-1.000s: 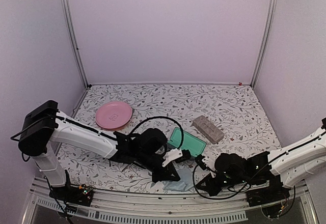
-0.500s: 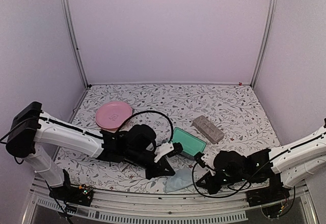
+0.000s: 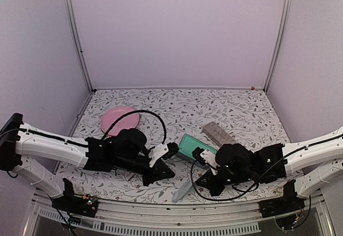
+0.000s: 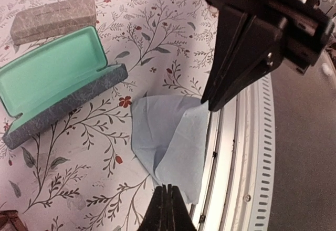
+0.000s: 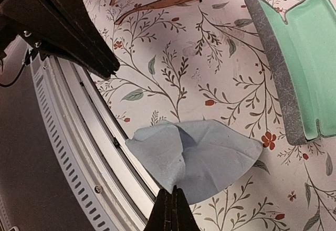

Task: Organize the sunglasses
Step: Pick up the glasses cleaning cloth from the center of the board.

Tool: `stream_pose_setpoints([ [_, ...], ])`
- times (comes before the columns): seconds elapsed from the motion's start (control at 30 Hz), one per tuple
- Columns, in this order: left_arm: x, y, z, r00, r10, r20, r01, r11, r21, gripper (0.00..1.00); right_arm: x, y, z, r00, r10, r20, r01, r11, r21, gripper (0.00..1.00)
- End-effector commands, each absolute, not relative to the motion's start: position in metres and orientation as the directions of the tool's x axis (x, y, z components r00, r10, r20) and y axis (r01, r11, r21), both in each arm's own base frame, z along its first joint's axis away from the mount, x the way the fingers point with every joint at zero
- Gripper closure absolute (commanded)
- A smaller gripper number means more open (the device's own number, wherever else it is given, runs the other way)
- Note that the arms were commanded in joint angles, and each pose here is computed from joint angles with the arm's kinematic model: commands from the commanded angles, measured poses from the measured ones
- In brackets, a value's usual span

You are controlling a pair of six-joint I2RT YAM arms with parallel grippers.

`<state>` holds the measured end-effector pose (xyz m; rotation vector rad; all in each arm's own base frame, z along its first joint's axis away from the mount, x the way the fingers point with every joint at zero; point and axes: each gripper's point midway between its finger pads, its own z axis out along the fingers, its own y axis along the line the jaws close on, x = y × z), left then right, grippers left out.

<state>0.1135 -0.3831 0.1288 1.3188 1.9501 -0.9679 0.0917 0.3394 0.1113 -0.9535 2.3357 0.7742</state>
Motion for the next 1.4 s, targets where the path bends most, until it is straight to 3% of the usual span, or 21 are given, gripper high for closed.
stream_pose_setpoints([
  [0.0, 0.120, -0.379, 0.111, -0.356, 0.518, -0.778, 0.931, 0.272, -0.244, 0.95, 0.088, 0.323, 0.096, -0.626, -0.536, -0.567, -0.749, 0.614, 0.247, 0.98],
  [0.3, 0.117, -0.390, 0.079, -0.378, 0.583, -0.719, 0.926, 0.256, -0.279, 0.84, 0.055, 0.281, 0.045, -0.747, -0.555, -0.367, -0.662, 0.676, 0.325, 0.91],
  [0.37, 0.117, -0.393, 0.074, -0.383, 0.593, -0.708, 0.924, 0.254, -0.287, 0.82, 0.049, 0.276, 0.041, -0.761, -0.552, -0.342, -0.648, 0.678, 0.347, 0.83],
  [0.5, 0.118, -0.398, 0.067, -0.386, 0.606, -0.696, 0.923, 0.252, -0.292, 0.75, 0.051, 0.274, 0.047, -0.774, -0.521, -0.361, -0.631, 0.683, 0.368, 0.55],
  [0.63, 0.117, -0.402, 0.058, -0.399, 0.621, -0.675, 0.917, 0.252, -0.310, 0.71, 0.066, 0.283, 0.066, -0.777, -0.444, -0.447, -0.615, 0.687, 0.386, 0.44],
  [0.87, 0.112, -0.404, 0.047, -0.416, 0.639, -0.647, 0.907, 0.244, -0.342, 0.67, 0.103, 0.294, 0.061, -0.811, -0.356, -0.464, -0.550, 0.736, 0.396, 0.45],
  [1.37, 0.116, -0.388, 0.051, -0.437, 0.616, -0.655, 0.900, 0.299, -0.319, 0.65, 0.137, 0.318, 0.024, -0.815, -0.392, -0.427, -0.542, 0.778, 0.319, 0.51],
])
